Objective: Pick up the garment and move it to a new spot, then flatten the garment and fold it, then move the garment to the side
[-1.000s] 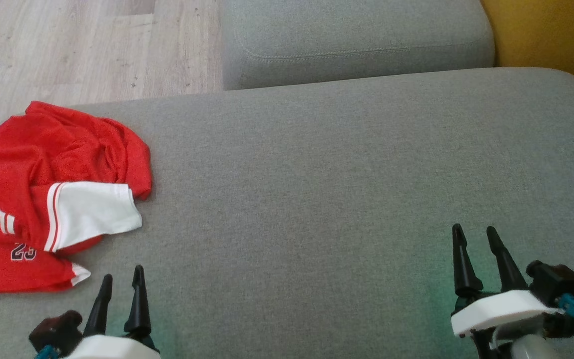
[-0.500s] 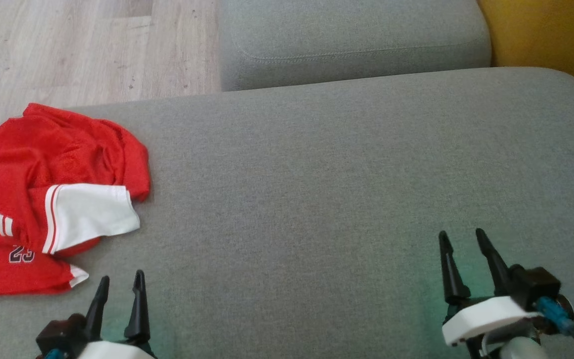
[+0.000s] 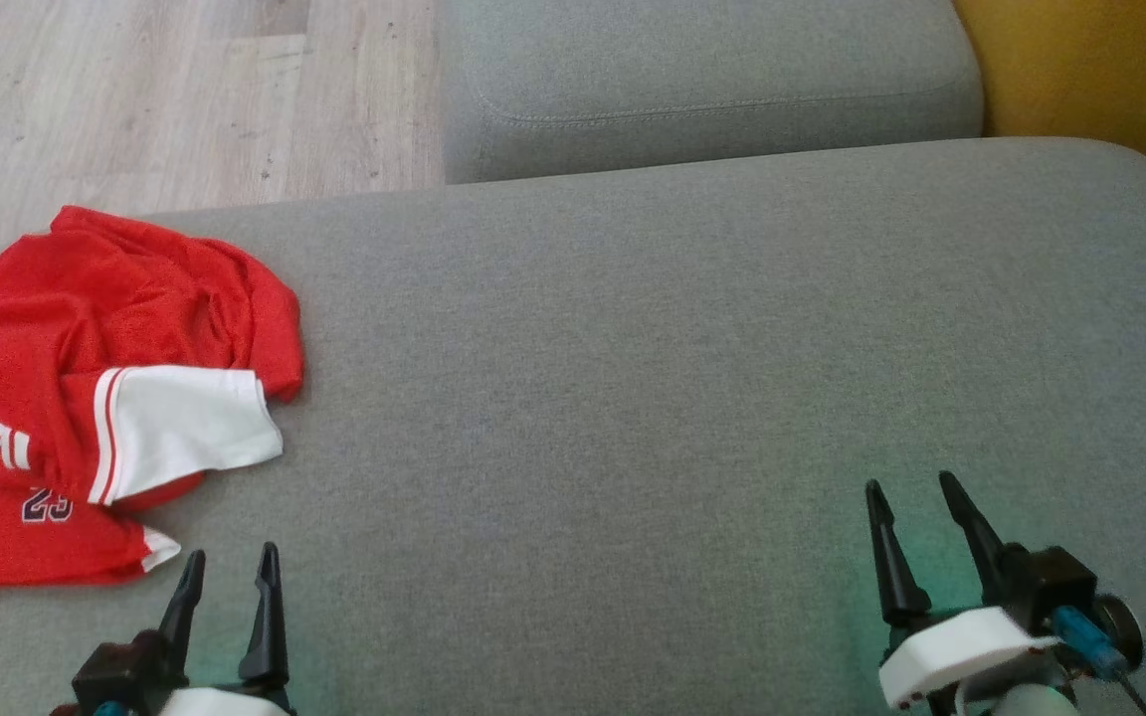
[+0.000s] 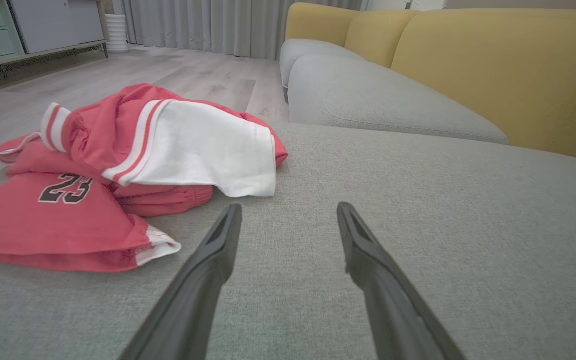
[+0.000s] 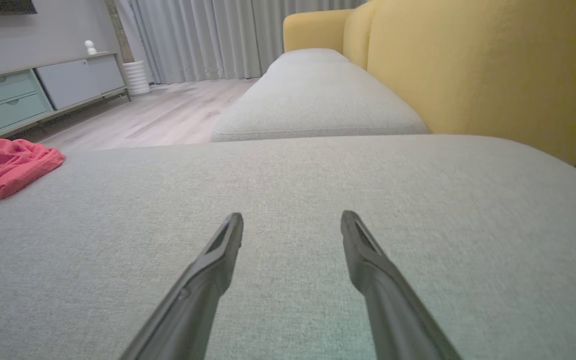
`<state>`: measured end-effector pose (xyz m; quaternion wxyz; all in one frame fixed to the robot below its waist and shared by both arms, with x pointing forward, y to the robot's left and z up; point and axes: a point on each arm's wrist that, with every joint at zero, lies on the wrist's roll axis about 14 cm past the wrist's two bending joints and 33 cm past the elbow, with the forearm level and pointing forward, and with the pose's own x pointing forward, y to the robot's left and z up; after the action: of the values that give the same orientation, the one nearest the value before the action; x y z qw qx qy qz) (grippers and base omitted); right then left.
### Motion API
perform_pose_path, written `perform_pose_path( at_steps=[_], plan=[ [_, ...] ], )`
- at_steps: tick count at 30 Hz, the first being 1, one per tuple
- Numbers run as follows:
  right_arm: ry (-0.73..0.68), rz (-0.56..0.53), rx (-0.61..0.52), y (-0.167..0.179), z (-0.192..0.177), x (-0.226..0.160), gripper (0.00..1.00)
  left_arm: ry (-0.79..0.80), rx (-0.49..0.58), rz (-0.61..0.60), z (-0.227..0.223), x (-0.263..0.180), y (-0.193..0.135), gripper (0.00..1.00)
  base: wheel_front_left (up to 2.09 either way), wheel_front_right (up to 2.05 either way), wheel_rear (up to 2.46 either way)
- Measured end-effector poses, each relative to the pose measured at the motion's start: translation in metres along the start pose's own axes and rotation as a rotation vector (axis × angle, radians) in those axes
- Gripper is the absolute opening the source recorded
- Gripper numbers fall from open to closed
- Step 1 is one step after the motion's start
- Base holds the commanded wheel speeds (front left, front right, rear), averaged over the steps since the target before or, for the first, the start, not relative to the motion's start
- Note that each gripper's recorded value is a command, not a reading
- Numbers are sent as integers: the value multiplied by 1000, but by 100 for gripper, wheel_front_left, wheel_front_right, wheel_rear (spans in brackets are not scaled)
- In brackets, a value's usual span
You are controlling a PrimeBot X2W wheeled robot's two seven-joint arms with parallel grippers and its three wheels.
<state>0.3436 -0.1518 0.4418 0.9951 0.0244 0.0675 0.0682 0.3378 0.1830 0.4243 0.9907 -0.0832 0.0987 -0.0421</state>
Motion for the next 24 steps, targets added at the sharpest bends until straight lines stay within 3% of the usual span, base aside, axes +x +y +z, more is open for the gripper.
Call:
perform_pose_path(
  at_steps=[5,24],
  plan=[
    [40,-30,44,-7,-13,-3,100,0,-2,8,0,-1,2,100,0,0,0],
    [24,-8,25,-2,-8,0,100,-7,-7,10,1,-5,3,100,0,0,0]
  ],
)
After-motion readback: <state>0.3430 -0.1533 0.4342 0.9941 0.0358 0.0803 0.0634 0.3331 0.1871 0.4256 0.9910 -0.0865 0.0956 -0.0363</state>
